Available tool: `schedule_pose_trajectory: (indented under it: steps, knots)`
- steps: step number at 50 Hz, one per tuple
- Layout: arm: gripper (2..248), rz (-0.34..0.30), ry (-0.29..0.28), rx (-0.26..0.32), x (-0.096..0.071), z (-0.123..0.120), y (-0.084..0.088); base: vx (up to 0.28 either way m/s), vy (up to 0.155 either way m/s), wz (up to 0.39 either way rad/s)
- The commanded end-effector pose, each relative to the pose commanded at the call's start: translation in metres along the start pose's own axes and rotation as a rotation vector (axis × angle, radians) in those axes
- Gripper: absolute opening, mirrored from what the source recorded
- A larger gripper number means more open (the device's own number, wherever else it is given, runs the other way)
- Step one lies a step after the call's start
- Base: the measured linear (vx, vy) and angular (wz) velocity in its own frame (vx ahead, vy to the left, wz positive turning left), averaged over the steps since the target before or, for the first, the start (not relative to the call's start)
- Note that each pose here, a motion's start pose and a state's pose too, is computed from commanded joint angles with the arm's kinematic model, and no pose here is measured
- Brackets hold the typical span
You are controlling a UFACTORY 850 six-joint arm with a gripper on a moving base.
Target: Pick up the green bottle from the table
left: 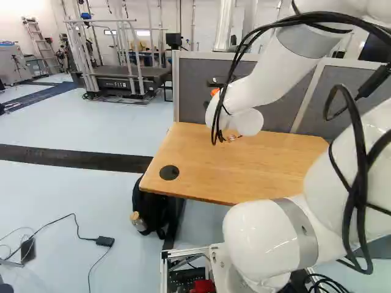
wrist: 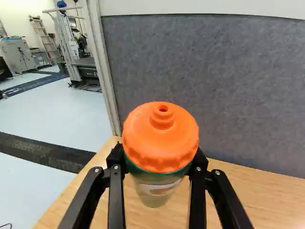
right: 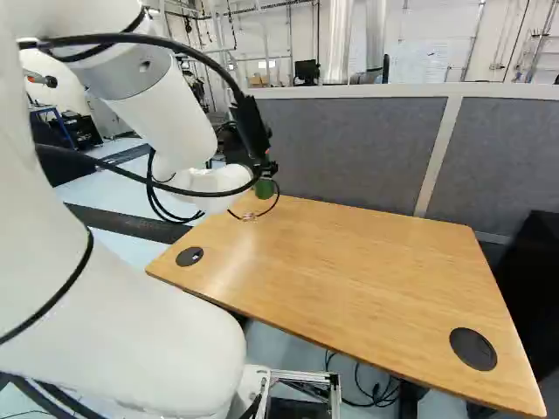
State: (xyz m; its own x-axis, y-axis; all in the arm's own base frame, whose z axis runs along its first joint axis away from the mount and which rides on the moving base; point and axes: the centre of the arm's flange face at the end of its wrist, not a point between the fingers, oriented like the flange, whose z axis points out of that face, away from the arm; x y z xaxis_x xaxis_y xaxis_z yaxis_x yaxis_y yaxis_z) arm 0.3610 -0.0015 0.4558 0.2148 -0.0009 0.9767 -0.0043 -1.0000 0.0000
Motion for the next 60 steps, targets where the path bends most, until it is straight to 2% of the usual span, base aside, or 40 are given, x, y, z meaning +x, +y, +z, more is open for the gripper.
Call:
schedule_pose_trajectory:
  steps: [21,60]
  knots:
    - [21,-0.004,0.018,0.021,-0.013,-0.036,-0.007,0.0,0.0,0.0]
    - [21,-0.004,0.018,0.021,-0.013,-0.036,-0.007,0.0,0.0,0.0]
